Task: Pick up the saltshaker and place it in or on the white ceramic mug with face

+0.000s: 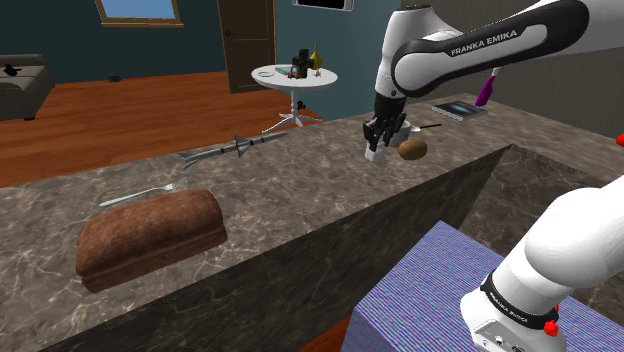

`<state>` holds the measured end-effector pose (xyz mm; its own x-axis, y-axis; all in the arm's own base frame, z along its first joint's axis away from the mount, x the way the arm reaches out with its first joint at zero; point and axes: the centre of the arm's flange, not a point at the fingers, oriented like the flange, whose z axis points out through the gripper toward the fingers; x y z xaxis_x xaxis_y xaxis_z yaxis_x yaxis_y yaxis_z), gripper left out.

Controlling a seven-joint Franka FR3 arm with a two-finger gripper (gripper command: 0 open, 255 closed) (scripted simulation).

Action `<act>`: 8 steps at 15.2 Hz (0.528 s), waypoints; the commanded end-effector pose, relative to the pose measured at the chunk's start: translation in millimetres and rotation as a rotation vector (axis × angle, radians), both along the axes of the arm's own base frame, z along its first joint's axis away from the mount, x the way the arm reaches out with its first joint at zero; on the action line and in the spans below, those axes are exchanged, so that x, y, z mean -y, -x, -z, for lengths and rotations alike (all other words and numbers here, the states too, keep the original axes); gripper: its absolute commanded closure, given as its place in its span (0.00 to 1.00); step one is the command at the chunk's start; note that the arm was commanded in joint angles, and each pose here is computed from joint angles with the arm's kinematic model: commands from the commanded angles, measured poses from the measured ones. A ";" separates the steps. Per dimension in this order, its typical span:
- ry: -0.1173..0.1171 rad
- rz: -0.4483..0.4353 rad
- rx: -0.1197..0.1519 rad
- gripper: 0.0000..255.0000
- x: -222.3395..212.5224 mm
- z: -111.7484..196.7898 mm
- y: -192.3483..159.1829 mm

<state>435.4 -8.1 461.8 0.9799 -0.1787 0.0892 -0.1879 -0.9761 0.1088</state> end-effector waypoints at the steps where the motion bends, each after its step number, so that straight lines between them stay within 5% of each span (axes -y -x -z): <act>1: 0.000 0.000 0.000 1.00 -0.2 -13.0 1.5; 8: 0.000 0.000 0.000 1.00 -0.2 -47.3 1.6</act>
<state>433.3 -7.4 505.3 0.9799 -0.1786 0.0892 -0.1878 -0.9762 0.1087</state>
